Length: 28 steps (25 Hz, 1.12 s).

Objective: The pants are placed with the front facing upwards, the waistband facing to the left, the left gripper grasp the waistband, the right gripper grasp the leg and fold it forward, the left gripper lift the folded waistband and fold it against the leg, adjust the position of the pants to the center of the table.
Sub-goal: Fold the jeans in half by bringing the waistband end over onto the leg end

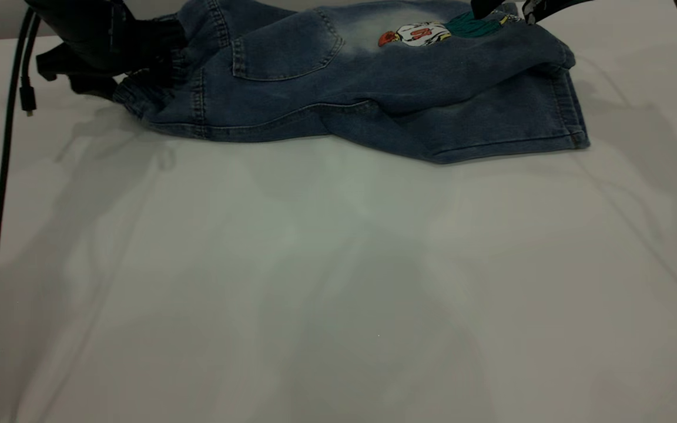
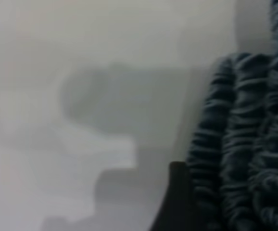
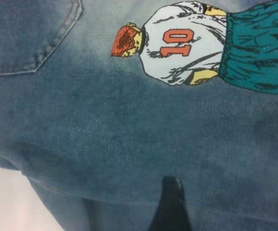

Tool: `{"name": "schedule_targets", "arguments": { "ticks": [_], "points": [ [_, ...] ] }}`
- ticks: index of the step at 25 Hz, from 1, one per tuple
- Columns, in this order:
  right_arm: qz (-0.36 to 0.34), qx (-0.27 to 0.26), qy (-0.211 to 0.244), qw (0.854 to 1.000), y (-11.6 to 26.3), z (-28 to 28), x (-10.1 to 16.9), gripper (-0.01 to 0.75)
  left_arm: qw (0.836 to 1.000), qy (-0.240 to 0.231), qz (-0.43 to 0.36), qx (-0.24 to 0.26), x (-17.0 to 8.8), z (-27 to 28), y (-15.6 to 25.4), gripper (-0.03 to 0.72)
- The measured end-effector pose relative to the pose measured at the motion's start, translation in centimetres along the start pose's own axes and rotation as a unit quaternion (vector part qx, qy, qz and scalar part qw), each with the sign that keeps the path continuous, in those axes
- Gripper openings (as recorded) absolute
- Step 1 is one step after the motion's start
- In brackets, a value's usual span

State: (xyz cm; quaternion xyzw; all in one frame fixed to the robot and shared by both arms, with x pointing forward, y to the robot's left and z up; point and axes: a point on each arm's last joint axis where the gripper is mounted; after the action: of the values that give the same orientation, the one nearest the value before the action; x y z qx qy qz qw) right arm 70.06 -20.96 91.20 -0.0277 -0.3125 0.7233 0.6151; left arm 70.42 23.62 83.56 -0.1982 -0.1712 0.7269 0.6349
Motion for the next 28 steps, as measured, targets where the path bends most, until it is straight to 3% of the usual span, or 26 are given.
{"name": "schedule_targets", "arguments": {
  "ticks": [7,8,18,28],
  "points": [
    [-0.008,-0.003,-0.004,1.0,-0.1,0.0,0.1,0.501,1.0,0.007,0.001,-0.005,-0.5,0.0,0.0,0.118],
    [-0.012,-0.005,-0.007,1.0,-0.1,0.0,0.1,0.501,1.0,0.006,0.001,-0.005,-0.5,0.1,0.0,0.101],
    [-0.005,-0.046,-0.016,0.999,-0.5,-1.2,2.3,0.501,0.999,0.004,-0.046,-0.027,-1.5,5.4,-2.5,0.058],
    [0.009,-0.037,-0.066,0.997,-0.5,-5.9,7.1,0.499,0.993,-0.022,-0.113,0.02,-1.7,7.5,-2.2,0.058]
  ]
}}
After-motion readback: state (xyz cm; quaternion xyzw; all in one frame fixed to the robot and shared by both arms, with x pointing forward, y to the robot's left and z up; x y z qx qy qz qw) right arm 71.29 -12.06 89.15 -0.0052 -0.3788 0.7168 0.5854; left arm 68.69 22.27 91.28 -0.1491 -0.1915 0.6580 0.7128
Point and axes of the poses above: a point on each arm's last joint axis where the gripper is mounted, z pointing back along that axis away from the gripper, x along the wrist's bending axis when the last joint is at zero, y = z × x, and after that the axes turned 5 degrees about -z, right-handed
